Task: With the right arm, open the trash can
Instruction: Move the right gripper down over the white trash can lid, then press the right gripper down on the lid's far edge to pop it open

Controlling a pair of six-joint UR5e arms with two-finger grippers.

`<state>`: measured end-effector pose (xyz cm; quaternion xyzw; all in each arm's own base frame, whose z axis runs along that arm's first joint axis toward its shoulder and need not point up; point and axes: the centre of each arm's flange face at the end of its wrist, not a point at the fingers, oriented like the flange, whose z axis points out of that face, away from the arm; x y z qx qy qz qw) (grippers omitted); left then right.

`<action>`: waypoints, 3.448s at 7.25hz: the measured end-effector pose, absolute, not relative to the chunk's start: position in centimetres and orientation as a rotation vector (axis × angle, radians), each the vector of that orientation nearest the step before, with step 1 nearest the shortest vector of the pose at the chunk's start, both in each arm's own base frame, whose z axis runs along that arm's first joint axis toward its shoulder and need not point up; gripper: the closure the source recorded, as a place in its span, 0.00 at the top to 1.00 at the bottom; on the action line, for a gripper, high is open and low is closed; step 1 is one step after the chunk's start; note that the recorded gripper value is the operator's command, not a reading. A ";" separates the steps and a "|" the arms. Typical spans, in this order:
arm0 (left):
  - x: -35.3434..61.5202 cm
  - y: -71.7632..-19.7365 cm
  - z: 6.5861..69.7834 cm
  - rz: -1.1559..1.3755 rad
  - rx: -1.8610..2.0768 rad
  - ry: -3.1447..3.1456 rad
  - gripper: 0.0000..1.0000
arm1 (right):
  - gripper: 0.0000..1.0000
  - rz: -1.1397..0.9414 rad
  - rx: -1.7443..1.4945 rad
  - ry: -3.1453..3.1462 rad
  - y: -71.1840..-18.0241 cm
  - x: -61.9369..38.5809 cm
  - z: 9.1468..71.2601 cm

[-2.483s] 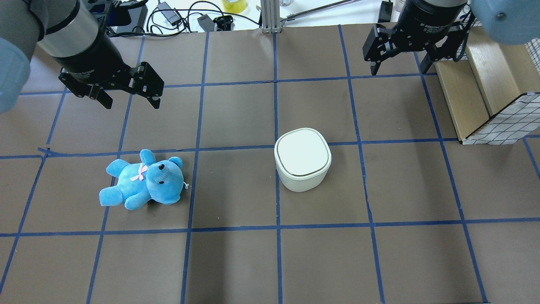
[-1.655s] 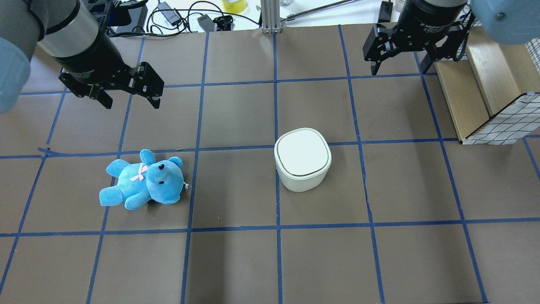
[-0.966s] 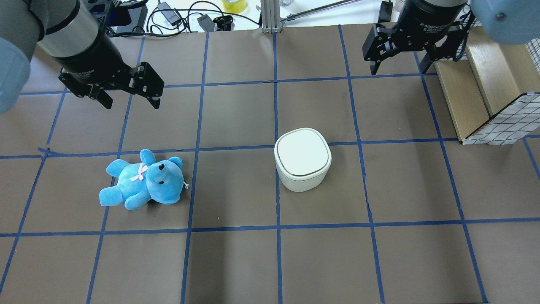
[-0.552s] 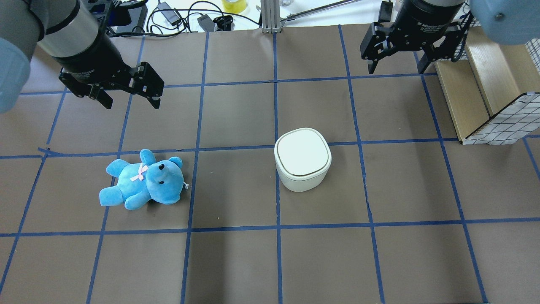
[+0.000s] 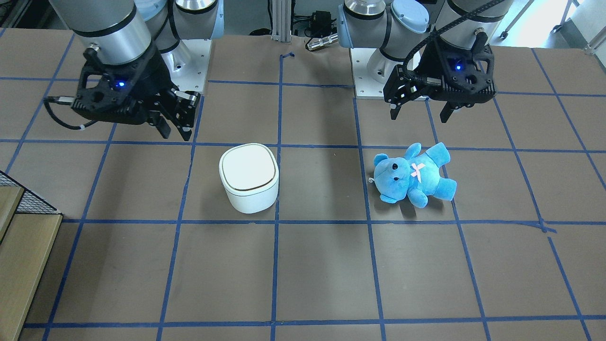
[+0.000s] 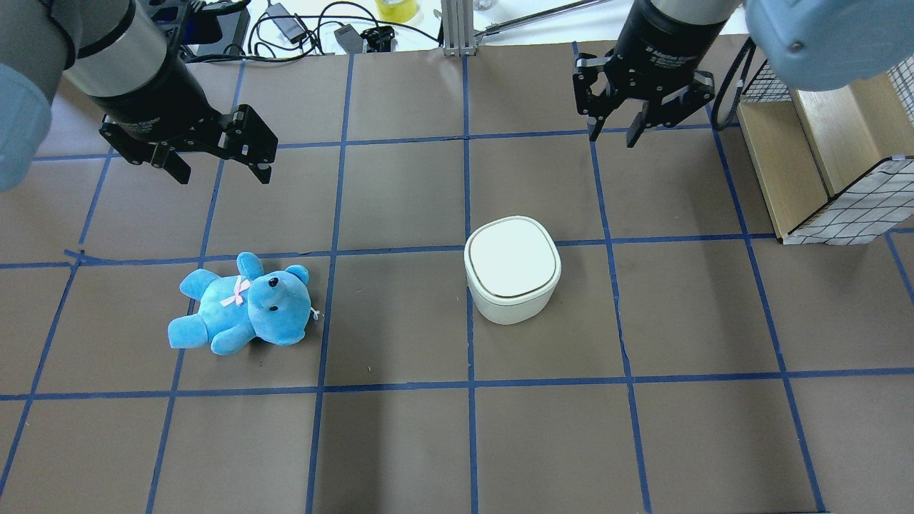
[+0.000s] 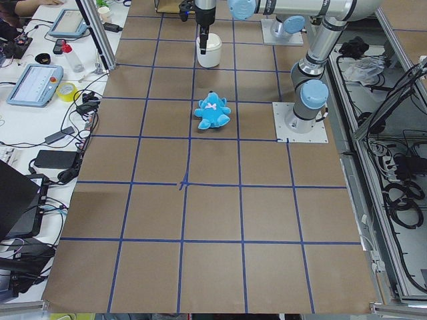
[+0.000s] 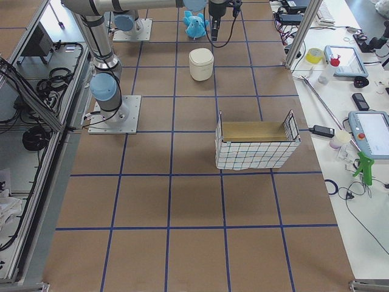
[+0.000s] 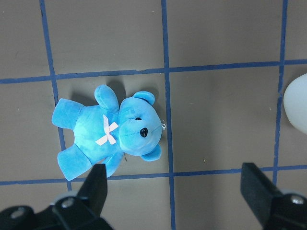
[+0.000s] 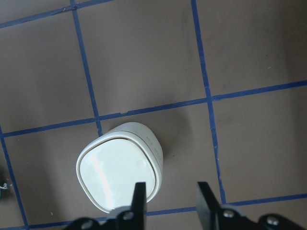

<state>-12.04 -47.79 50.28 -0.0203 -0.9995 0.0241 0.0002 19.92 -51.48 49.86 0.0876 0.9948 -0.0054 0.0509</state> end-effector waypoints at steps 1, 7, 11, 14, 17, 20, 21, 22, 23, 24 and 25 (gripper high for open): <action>-12.0 -47.8 50.3 0.076 -0.064 -3.139 1.00 | 0.00 0.008 0.271 3.028 -51.0 22.0 49.2; -12.0 -47.8 50.3 0.076 -0.064 -3.140 1.00 | 0.00 0.076 0.362 3.027 -49.0 24.0 39.9; -12.0 -47.8 50.3 0.076 -0.064 -3.139 1.00 | 0.00 0.066 0.312 3.014 -47.3 26.7 35.7; -12.0 -47.8 50.3 0.076 -0.064 -3.140 1.00 | 0.00 0.068 0.299 3.014 -47.4 27.0 34.6; -12.0 -47.8 50.3 0.076 -0.064 -3.139 1.00 | 0.00 0.080 0.301 3.032 -47.7 26.8 33.7; -12.0 -47.8 50.3 0.076 -0.064 -3.140 1.00 | 0.00 0.121 0.321 3.046 -47.6 26.4 31.8; -12.0 -47.8 50.3 0.076 -0.064 -3.140 1.00 | 0.00 0.127 0.324 3.047 -47.4 26.4 31.3; -12.0 -47.8 50.3 0.076 -0.064 -3.140 1.00 | 0.00 0.127 0.325 3.047 -47.3 26.3 31.0; -12.0 -47.8 50.3 0.076 -0.064 -3.140 1.00 | 0.00 0.128 0.325 3.046 -47.2 26.3 30.9; -12.0 -47.8 50.3 0.076 -0.064 -3.140 1.00 | 0.00 0.123 0.327 3.044 -47.3 26.4 31.1; -12.0 -47.8 50.3 0.076 -0.064 -3.140 1.00 | 0.00 0.104 0.329 3.044 -47.5 26.4 31.7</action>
